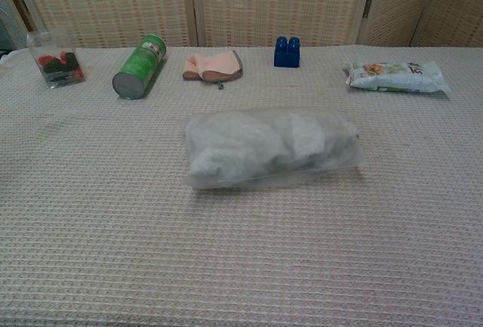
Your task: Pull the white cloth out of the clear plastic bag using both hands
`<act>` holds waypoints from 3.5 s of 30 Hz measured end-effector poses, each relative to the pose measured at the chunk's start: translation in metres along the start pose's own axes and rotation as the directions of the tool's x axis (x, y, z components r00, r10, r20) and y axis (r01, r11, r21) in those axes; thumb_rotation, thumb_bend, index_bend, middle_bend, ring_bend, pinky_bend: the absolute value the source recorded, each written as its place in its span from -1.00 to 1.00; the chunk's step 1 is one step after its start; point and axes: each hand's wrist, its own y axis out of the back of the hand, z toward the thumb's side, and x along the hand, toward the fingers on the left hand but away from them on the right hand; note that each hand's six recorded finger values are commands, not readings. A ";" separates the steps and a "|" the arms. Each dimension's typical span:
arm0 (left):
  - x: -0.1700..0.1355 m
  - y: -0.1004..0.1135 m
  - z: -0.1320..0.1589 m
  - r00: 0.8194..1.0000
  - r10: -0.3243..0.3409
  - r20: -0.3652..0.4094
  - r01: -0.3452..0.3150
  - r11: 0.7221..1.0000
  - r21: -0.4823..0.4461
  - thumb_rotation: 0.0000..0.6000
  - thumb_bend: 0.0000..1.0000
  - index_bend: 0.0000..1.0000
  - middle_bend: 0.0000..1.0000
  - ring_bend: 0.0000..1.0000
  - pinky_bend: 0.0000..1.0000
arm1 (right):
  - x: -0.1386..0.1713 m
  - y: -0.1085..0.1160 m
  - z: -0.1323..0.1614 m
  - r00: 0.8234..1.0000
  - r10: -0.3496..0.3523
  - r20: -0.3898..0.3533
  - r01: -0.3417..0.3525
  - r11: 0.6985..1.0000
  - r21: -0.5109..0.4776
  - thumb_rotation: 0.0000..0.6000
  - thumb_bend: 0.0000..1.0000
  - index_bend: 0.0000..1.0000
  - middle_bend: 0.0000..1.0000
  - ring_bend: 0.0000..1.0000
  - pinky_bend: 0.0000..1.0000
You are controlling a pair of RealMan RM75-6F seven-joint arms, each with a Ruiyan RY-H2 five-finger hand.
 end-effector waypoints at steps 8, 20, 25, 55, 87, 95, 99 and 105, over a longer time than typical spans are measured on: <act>-0.004 -0.004 0.012 0.999 -0.012 0.050 0.013 1.000 -0.016 1.00 -0.68 -0.61 -0.63 -0.85 -0.56 | 0.001 -0.001 0.004 1.000 0.004 -0.017 -0.004 1.000 -0.003 1.00 -0.91 -1.00 -1.00 -1.00 -1.00; 0.001 -0.039 0.077 0.971 0.040 0.235 0.008 0.980 -0.201 1.00 -0.65 -0.08 0.91 0.64 0.59 | -0.001 -0.007 0.012 0.999 0.006 -0.037 -0.006 1.000 0.003 1.00 -0.91 -1.00 -1.00 -1.00 -1.00; 0.019 -0.061 0.108 0.947 0.089 0.307 -0.024 0.977 -0.210 1.00 -0.62 0.00 1.00 1.00 0.97 | -0.006 -0.015 0.015 0.999 0.034 -0.035 -0.034 0.999 0.015 1.00 -0.91 -1.00 -1.00 -1.00 -1.00; 0.105 -0.132 0.208 0.908 0.208 0.363 -0.167 0.976 -0.139 1.00 -0.47 -0.01 1.00 1.00 1.00 | -0.011 -0.019 0.000 0.996 0.084 0.020 -0.085 0.996 0.011 1.00 -0.91 -1.00 -1.00 -1.00 -1.00; 0.134 -0.142 0.231 0.897 0.242 0.369 -0.180 0.964 -0.194 1.00 0.34 0.39 1.00 1.00 1.00 | -0.020 -0.033 -0.007 0.986 0.157 0.059 -0.159 0.987 0.028 1.00 -0.91 -1.00 -1.00 -1.00 -1.00; 0.131 -0.139 0.225 0.893 0.248 0.376 -0.183 0.963 -0.200 1.00 0.36 0.41 1.00 1.00 1.00 | -0.025 -0.039 -0.005 0.984 0.173 0.054 -0.174 0.984 0.027 1.00 -0.91 -1.00 -1.00 -1.00 -1.00; 0.128 -0.135 0.221 0.889 0.254 0.380 -0.185 0.960 -0.209 1.00 0.36 0.42 1.00 1.00 1.00 | -0.044 -0.044 -0.001 0.986 0.167 0.021 -0.167 0.986 0.015 1.00 -0.87 -1.00 -1.00 -1.00 -1.00; 0.125 -0.126 0.217 0.884 0.268 0.383 -0.196 0.956 -0.217 1.00 0.36 0.43 1.00 1.00 1.00 | -0.087 -0.048 0.022 0.989 0.132 -0.069 -0.136 0.989 -0.061 1.00 -0.63 -0.58 -1.00 -1.00 -1.00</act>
